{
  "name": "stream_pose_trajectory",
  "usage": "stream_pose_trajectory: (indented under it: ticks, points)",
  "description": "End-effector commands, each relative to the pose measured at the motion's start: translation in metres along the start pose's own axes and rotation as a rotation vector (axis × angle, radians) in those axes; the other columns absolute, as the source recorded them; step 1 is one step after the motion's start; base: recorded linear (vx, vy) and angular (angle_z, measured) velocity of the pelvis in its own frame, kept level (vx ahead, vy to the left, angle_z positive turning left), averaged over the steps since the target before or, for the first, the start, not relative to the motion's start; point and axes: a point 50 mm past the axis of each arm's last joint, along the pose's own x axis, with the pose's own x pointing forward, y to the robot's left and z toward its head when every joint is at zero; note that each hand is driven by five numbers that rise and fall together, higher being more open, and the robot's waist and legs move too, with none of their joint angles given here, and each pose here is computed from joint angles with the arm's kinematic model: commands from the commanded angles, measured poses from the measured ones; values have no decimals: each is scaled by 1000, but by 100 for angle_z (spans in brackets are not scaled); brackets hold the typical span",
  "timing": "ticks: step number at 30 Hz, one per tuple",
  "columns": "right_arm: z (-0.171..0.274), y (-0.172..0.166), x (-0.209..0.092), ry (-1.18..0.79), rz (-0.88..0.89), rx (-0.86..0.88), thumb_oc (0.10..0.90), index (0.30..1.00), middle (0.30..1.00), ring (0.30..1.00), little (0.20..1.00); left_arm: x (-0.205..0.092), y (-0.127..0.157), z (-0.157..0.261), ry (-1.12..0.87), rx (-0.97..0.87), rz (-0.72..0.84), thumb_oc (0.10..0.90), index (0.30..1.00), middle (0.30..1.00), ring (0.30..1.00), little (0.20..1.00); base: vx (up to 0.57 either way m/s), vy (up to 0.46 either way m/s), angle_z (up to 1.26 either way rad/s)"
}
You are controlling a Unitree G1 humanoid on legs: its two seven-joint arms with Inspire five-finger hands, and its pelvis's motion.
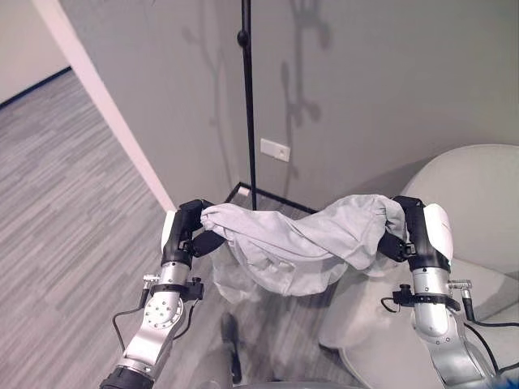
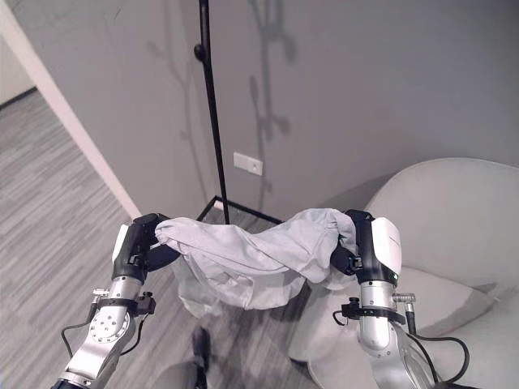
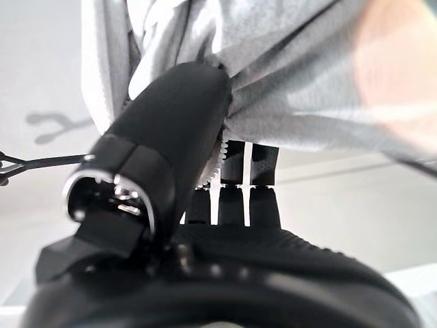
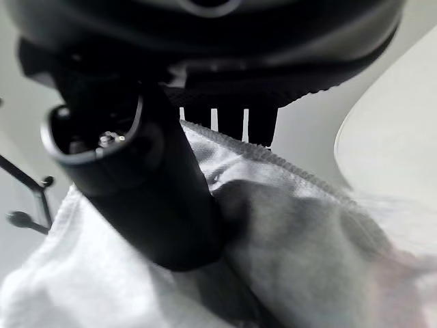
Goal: Hang the clothes on the sofa on the clothes rack.
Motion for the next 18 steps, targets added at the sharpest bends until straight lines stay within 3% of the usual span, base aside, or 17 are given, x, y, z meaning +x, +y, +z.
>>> stream_pose_trajectory:
  ticks: [1,7,14,17,18]
  points:
    - [41,-28,32,-279,-135,-54,400,300,300,300,300,28,27,70,-394,138,97,400,300,300,300,300,531,447,-22]
    - [38,-17,34,-270,-95,-92,400,300,300,300,300,25,44,74,-423,234,192,400,300,300,300,300,261,237,8]
    - [23,-26,32,-208,-155,-103,400,300,300,300,300,24,49,67,-411,273,251,400,300,300,300,300,95,-112,80]
    - [22,-44,24,-223,-223,-174,400,300,300,300,300,23,55,76,-467,379,290,400,300,300,300,300,200,-149,108]
    - [33,-63,28,-294,-324,-217,400,300,300,300,300,20,66,90,-539,426,379,400,300,300,300,300,182,-108,65]
